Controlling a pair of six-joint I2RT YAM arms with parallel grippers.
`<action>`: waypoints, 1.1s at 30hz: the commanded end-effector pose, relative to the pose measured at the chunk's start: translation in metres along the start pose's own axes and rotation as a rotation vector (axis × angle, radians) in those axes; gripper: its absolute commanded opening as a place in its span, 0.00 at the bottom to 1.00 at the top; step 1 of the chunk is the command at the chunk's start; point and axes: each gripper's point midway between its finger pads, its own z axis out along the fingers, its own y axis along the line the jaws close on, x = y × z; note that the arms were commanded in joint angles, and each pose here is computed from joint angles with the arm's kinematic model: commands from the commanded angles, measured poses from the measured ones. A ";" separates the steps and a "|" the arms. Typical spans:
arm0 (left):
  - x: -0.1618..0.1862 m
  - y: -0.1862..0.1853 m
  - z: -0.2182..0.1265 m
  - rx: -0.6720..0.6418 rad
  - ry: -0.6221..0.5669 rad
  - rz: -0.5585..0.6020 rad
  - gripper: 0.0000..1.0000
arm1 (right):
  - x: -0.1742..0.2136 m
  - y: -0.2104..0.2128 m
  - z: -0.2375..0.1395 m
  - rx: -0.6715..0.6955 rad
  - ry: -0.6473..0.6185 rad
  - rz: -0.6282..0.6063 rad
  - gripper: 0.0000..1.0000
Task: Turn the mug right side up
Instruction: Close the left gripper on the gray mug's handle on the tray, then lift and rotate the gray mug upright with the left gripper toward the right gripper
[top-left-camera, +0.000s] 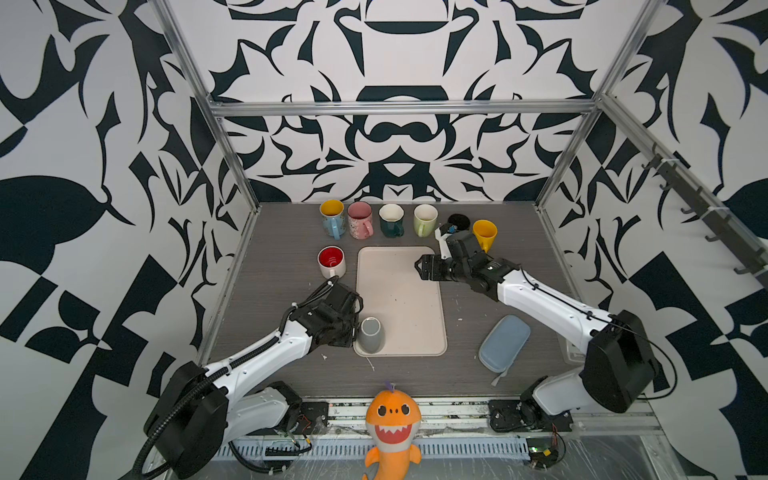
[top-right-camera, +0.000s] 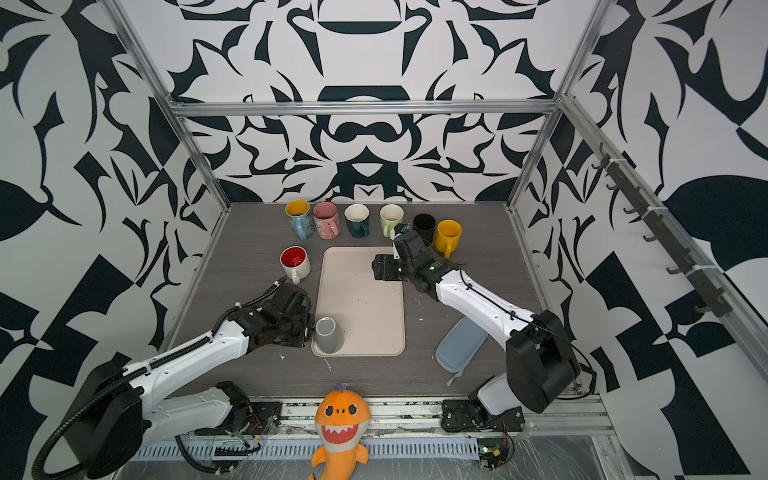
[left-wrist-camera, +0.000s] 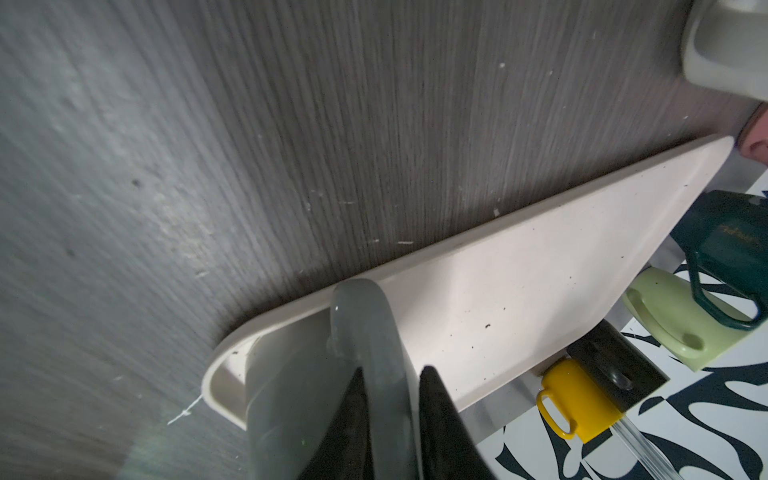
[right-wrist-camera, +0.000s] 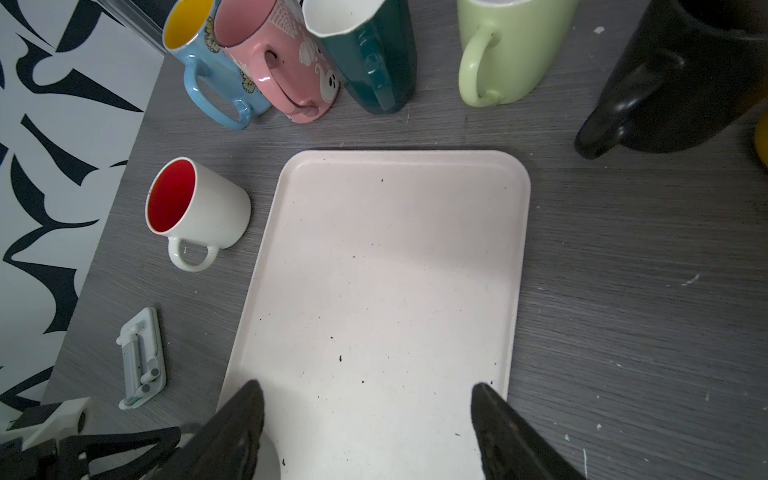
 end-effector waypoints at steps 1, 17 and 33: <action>-0.001 0.004 0.007 -0.013 0.005 -0.224 0.22 | -0.012 0.004 -0.006 -0.006 -0.036 -0.003 0.82; 0.002 -0.005 0.009 0.020 0.019 -0.174 0.00 | -0.009 -0.001 -0.007 0.007 -0.034 0.003 0.82; 0.012 -0.081 -0.028 0.305 -0.017 0.217 0.00 | -0.006 -0.002 -0.007 0.010 -0.024 0.003 0.82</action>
